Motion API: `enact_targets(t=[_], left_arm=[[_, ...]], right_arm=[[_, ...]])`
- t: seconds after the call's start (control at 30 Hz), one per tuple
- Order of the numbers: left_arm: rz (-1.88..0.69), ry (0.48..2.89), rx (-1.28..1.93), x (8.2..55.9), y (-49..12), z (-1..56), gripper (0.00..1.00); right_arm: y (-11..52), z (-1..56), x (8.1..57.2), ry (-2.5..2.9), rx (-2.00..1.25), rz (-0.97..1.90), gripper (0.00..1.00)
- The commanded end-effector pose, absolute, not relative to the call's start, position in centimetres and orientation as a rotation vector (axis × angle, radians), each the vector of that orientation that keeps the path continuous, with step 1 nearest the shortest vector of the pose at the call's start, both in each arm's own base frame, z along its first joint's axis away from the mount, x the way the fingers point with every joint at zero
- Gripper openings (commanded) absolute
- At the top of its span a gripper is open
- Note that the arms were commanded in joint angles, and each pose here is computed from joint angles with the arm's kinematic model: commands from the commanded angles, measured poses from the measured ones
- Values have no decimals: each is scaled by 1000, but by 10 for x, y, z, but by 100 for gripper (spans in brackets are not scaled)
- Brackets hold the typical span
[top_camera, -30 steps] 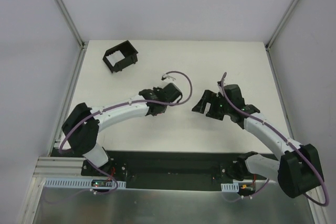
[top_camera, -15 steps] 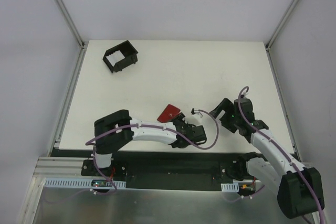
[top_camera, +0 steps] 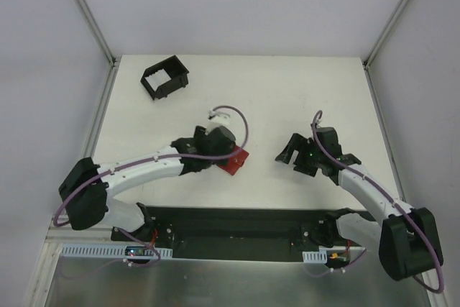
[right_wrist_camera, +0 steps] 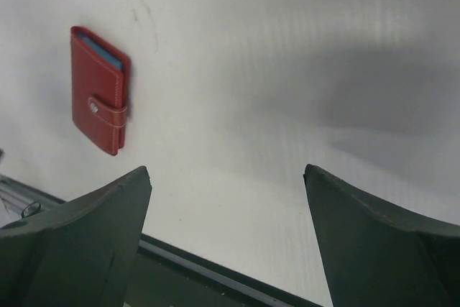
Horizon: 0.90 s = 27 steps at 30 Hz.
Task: Put the credit cards into the card holder
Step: Turn over the card holder at the center of the board, then open the card holder at the center of the board.
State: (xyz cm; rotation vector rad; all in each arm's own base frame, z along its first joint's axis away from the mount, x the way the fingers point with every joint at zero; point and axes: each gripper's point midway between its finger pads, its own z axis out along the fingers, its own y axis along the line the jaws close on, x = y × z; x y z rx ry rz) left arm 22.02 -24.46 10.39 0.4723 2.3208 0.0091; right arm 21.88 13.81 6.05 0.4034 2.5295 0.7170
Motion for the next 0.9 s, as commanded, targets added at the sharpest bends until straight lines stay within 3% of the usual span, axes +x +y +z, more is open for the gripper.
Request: enact_targets(t=[0.0,0.2,0.47,0.87], left_arm=[[-280,2427,283,240,-231,92,72],[-499,2520,460,245,-257,73,72],[-545,2663,397,232,-257,33,75],[-667,2691,336,227,-255,16,65]], right_arm=[[178,89,235,2496,205,834,89],[232,105,247,2476,-12,964,79],[263,101,263,2517,-227,1008,66],[289,47,257,2663,154,1108,64]])
